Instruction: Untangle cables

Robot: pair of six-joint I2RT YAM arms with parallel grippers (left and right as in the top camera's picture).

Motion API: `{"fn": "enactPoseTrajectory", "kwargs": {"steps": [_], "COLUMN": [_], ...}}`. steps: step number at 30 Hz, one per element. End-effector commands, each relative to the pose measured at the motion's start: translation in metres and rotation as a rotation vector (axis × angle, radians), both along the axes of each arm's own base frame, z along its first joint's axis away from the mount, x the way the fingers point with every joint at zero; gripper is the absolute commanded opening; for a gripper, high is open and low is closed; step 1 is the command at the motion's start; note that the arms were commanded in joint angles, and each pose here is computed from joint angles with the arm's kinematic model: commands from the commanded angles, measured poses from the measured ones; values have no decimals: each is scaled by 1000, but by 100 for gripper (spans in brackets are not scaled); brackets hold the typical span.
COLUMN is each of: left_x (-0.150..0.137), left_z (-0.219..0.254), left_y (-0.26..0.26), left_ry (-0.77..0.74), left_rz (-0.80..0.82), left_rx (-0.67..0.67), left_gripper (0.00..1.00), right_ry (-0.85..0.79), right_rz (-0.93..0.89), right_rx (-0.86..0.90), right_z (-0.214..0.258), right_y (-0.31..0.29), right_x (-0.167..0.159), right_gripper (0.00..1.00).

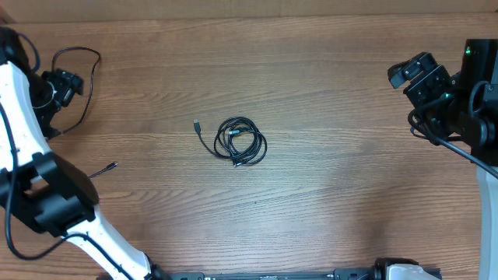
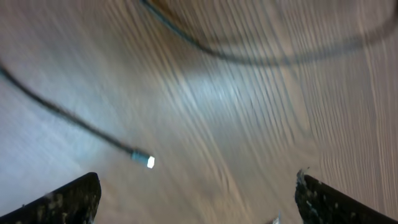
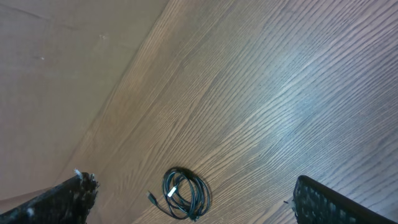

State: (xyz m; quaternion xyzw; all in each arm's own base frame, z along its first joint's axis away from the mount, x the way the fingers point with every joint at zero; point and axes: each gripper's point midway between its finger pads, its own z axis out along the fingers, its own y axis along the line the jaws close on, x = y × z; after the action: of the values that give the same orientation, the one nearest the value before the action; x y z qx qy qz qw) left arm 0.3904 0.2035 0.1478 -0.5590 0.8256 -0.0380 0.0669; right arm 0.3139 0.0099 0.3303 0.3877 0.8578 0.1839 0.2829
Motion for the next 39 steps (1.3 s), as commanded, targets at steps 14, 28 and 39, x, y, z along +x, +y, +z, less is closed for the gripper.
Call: {"fn": "enactPoseTrajectory", "kwargs": {"steps": [14, 28, 39], "left_x": [30, 50, 88], "left_z": [-121, -158, -78], "left_y": [36, 46, 56], "left_ry": [71, 43, -87], "left_rz": [326, 165, 15], "left_rx": [-58, 3, 100], "left_gripper": [98, 21, 4], "right_ry": [-13, -13, -13], "right_rz": [-3, -3, -3], "right_rx": [-13, -13, -13], "right_z": [3, 3, 3], "right_y": [-3, -3, -3], "right_x": [0, 0, 0], "right_gripper": [100, 100, 100]}}
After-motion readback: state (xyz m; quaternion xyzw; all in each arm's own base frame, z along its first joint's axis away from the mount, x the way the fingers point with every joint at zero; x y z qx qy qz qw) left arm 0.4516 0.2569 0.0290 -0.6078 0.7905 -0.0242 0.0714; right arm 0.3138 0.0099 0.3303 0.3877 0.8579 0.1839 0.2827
